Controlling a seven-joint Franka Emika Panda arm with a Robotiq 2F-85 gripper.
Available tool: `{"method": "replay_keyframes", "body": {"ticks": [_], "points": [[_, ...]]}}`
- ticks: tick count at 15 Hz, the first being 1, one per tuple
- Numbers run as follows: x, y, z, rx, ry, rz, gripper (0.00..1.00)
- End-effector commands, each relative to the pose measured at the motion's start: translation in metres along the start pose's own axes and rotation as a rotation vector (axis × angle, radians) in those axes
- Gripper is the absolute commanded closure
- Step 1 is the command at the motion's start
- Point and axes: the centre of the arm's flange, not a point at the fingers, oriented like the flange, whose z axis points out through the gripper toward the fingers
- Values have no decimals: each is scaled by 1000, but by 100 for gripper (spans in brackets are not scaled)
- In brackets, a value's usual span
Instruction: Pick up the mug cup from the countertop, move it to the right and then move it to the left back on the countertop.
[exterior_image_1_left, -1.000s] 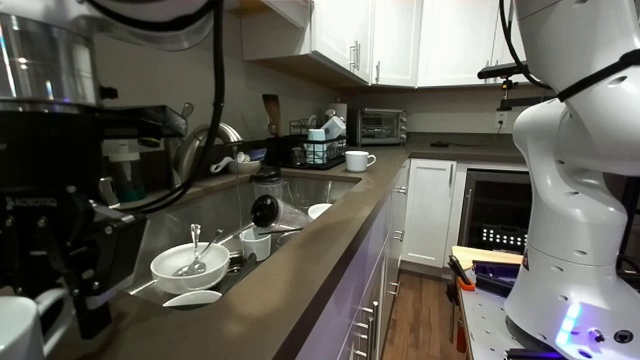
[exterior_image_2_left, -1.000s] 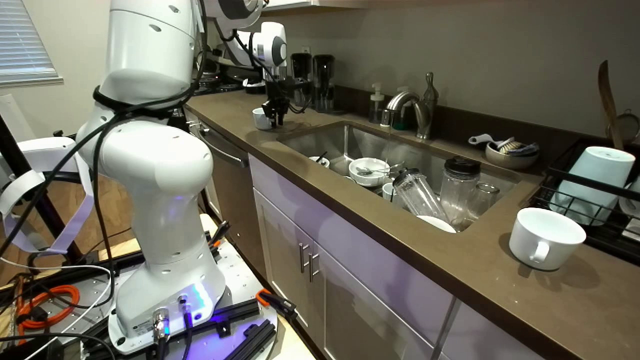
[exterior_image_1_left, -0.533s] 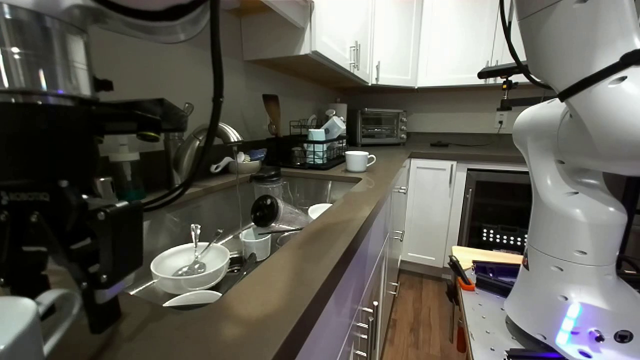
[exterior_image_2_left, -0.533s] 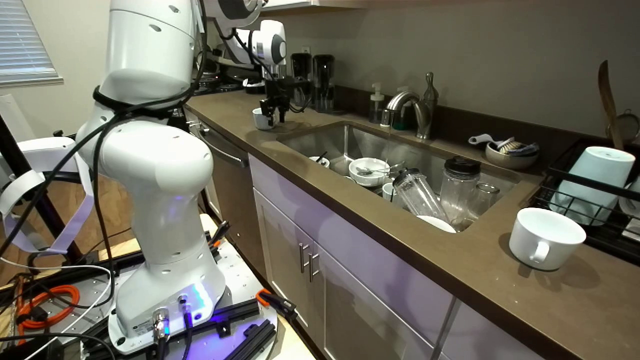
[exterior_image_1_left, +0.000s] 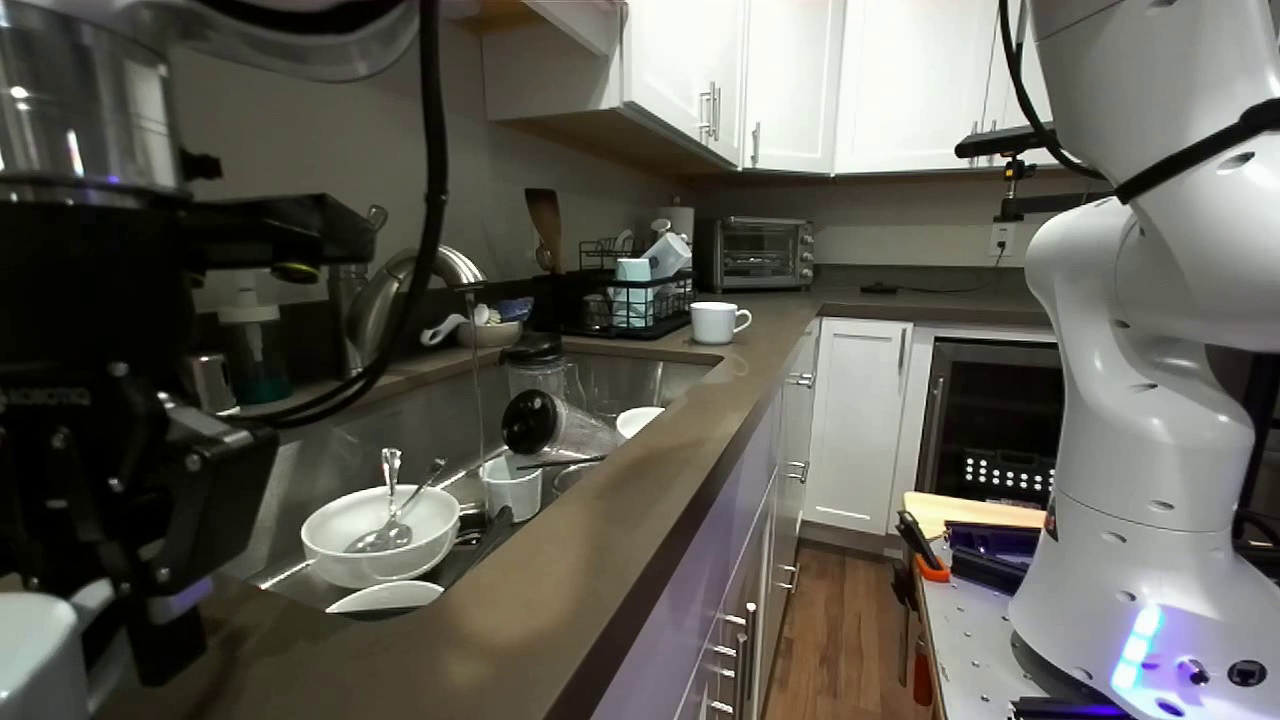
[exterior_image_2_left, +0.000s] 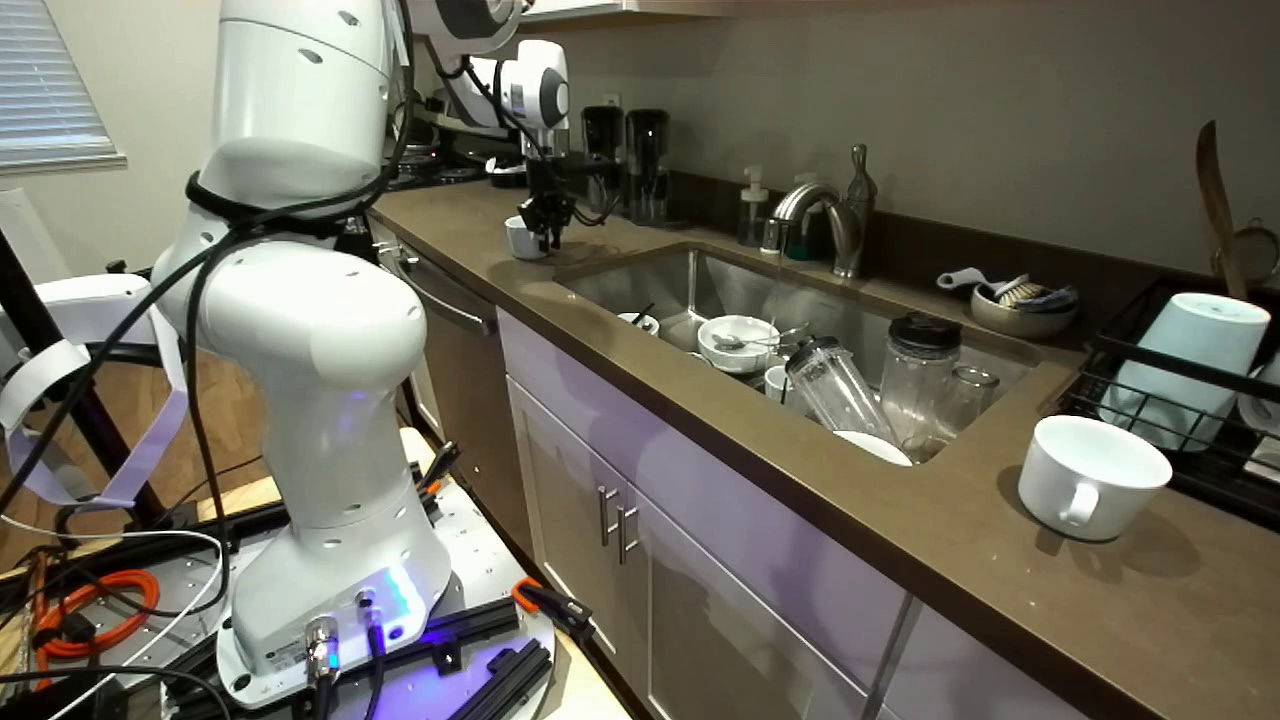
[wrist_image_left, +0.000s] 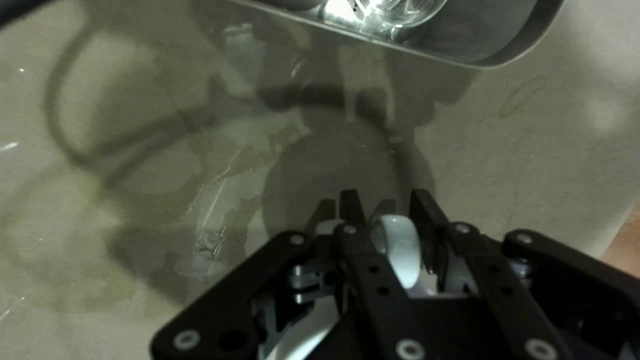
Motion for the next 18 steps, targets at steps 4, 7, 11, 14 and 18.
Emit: {"method": "replay_keyframes", "body": {"ticks": [4, 7, 11, 14, 18], "points": [[11, -2, -5, 16, 0, 19, 42], [12, -2, -5, 20, 6, 23, 52], [12, -2, -6, 24, 15, 37, 73], [13, -3, -6, 24, 16, 45, 84], [10, -5, -9, 26, 3, 44, 95]]}}
